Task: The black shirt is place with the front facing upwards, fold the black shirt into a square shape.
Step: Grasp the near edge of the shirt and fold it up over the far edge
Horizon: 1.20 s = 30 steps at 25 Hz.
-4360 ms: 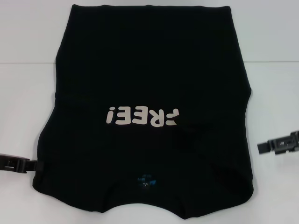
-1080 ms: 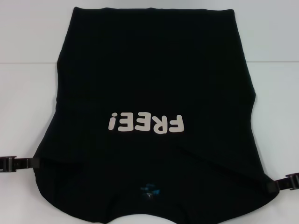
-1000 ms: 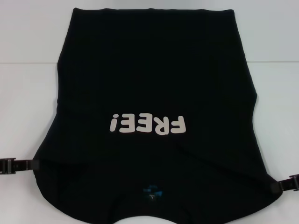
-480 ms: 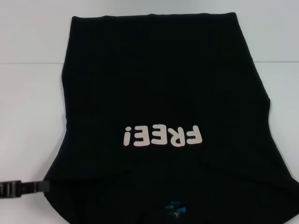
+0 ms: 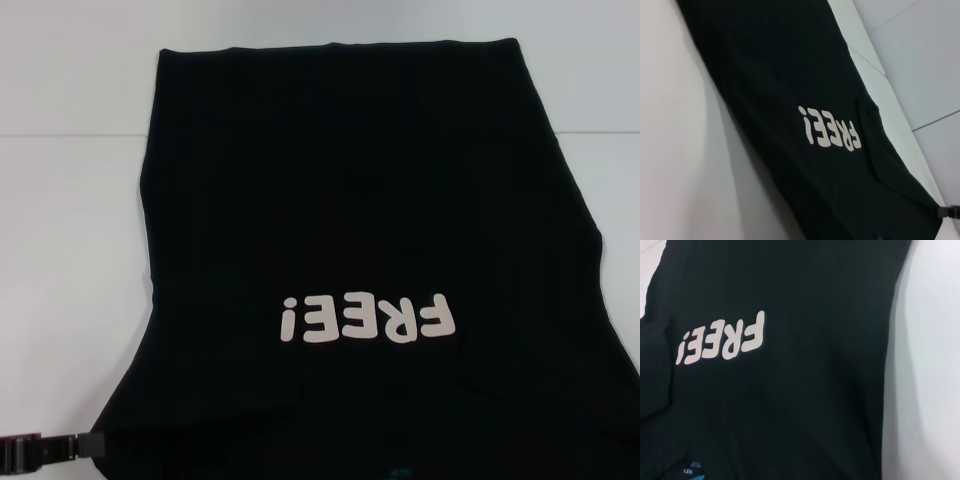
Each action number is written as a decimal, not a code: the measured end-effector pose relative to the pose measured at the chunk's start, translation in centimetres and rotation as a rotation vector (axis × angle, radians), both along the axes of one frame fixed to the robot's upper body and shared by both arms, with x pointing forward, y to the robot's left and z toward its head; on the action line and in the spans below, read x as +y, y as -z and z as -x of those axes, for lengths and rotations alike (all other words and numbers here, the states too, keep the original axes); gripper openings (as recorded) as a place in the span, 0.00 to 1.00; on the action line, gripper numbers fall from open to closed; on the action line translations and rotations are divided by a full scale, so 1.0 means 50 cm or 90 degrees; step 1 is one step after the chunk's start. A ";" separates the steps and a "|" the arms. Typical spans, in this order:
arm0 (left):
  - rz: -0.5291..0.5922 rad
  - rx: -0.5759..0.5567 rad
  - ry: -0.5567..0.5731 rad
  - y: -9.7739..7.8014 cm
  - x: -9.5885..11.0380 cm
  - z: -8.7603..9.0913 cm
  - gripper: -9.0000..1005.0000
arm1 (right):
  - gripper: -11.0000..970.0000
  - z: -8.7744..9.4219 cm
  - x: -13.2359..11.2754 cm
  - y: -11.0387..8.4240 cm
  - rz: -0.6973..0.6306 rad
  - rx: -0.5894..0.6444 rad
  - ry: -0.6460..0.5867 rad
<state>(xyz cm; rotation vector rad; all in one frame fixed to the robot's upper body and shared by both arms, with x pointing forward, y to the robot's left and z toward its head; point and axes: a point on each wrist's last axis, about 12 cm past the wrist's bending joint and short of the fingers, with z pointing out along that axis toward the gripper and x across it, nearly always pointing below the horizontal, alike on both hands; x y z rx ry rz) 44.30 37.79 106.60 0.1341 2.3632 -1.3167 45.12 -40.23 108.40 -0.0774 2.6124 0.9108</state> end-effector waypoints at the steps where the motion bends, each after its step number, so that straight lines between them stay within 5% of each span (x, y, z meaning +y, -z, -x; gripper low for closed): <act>1: 0.005 0.004 0.000 0.001 0.000 0.004 0.06 | 0.07 0.006 -0.002 0.003 -0.002 0.002 0.004; 6: 0.031 0.016 0.005 0.005 -0.005 0.015 0.06 | 0.07 0.025 -0.008 0.012 -0.011 0.010 0.020; 11: 0.044 -0.019 0.010 -0.016 -0.014 -0.034 0.06 | 0.07 -0.009 -0.007 -0.006 -0.022 -0.026 0.029; 22: 0.025 -0.144 -0.046 -0.097 -0.099 -0.267 0.07 | 0.07 -0.208 0.045 -0.065 -0.014 -0.140 0.001; 30: 0.025 -0.223 -0.175 -0.125 -0.145 -0.371 0.07 | 0.07 -0.333 0.093 -0.106 0.023 -0.215 0.016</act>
